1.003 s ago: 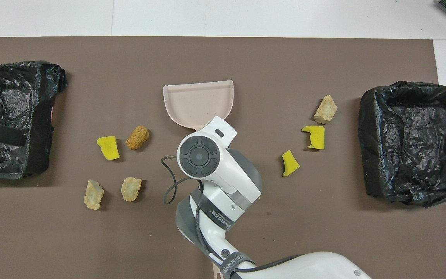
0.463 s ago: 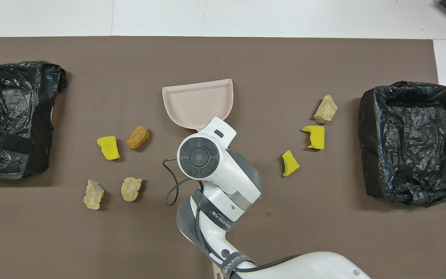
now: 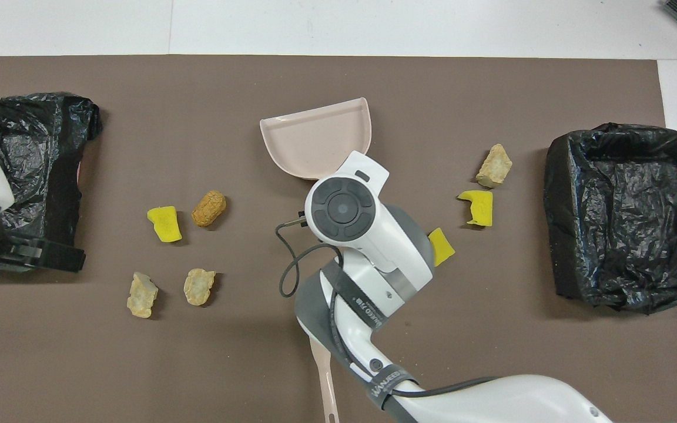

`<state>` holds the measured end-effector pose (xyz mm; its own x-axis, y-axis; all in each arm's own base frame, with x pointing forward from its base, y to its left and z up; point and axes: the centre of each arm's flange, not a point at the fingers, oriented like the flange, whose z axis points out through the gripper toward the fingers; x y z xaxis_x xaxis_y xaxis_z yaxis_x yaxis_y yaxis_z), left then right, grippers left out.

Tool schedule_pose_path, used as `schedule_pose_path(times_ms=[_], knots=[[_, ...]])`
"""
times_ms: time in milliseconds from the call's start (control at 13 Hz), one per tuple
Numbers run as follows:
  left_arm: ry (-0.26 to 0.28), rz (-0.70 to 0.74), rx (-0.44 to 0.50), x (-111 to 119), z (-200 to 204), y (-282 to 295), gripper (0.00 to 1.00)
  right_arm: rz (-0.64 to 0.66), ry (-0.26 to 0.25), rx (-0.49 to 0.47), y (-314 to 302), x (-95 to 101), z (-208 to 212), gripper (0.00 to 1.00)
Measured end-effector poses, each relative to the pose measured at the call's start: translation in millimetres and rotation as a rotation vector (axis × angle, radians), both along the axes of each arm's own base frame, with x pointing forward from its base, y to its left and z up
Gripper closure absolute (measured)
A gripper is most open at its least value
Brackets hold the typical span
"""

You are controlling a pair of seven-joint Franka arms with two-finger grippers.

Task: Sweep and dump trash in bin
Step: 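Grasp the dustpan handle with the right gripper and drag it closer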

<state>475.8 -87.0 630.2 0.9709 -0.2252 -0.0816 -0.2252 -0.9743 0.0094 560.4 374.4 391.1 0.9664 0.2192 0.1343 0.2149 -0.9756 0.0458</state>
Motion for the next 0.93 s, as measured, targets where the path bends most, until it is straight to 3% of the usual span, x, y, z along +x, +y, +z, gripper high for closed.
schedule_pose_path(times_ms=[232,386,695,926], knots=[[0.049,0.072,0.031,-28.6,-30.6,-63.6,0.00,0.247,0.099,-0.052,-61.0,12.2,32.5,0.69],[0.049,0.095,0.023,-51.7,-56.8,-117.1,0.00,0.442,0.162,-0.047,-100.7,19.2,46.4,0.69],[0.025,0.088,-0.010,-104.1,-108.1,-182.2,0.00,0.745,0.210,-0.070,-148.6,31.3,49.1,0.69],[0.005,0.096,-0.046,-140.2,-142.0,-222.5,0.00,0.854,0.260,-0.165,-139.3,21.0,48.2,0.69]])
